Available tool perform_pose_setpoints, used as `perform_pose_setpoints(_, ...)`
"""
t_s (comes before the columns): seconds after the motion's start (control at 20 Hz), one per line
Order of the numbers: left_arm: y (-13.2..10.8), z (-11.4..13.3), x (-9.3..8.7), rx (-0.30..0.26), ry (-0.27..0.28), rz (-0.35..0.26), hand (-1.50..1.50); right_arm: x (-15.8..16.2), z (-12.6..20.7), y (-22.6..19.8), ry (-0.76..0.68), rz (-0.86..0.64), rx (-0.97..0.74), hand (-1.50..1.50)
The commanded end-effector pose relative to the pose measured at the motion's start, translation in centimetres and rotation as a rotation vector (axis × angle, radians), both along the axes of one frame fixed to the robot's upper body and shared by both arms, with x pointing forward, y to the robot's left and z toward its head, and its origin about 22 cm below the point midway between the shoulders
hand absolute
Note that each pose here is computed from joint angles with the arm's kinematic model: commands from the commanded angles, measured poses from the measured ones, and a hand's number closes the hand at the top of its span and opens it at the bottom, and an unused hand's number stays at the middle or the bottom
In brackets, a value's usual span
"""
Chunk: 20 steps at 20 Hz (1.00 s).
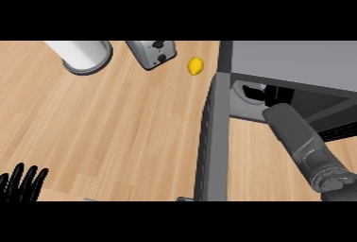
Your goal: Pick up the milk, place it into the microwave and close the microwave
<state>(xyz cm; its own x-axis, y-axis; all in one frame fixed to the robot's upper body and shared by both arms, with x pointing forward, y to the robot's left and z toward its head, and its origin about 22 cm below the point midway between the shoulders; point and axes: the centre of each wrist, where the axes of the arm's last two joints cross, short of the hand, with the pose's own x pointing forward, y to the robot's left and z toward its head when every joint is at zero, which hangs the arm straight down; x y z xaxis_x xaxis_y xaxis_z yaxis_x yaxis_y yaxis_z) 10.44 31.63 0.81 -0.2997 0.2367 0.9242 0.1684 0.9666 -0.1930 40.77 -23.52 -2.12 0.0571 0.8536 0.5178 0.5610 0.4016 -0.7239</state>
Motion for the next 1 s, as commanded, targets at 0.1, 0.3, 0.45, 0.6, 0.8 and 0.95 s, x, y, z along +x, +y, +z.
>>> perform_pose_setpoints(0.1, -0.5, -0.4, 0.5, 0.003, 0.001, -0.007, -1.50, 1.0, 1.2, 2.5, 0.051, 0.160, 0.017, -1.50)
perform_pose_setpoints(0.3, -0.3, 0.1, 1.0, 0.006, -0.021, -0.004, -1.50, 0.7, 0.7, 4.4, 0.091, 0.226, 0.073, -1.50)
perform_pose_setpoints(0.45, 0.1, 0.0, 0.5, 0.014, -0.007, -0.007, -1.50, 1.0, 1.2, 4.4, 0.119, 0.276, 0.106, -1.50)
perform_pose_setpoints(0.6, -0.1, -0.2, 0.1, 0.008, -0.005, -0.005, -1.50, 0.9, 1.0, 5.8, 0.071, 0.311, 0.212, -1.50)
perform_pose_setpoints(0.8, -0.3, -0.4, 0.1, -0.010, -0.019, 0.008, -1.50, 0.6, 0.7, 6.4, 0.039, 0.358, 0.334, -1.50)
perform_pose_setpoints(0.95, 0.4, 0.1, -0.1, 0.010, -0.020, -0.013, -1.50, -0.1, -0.3, 6.4, 0.029, 0.382, 0.416, -1.50)
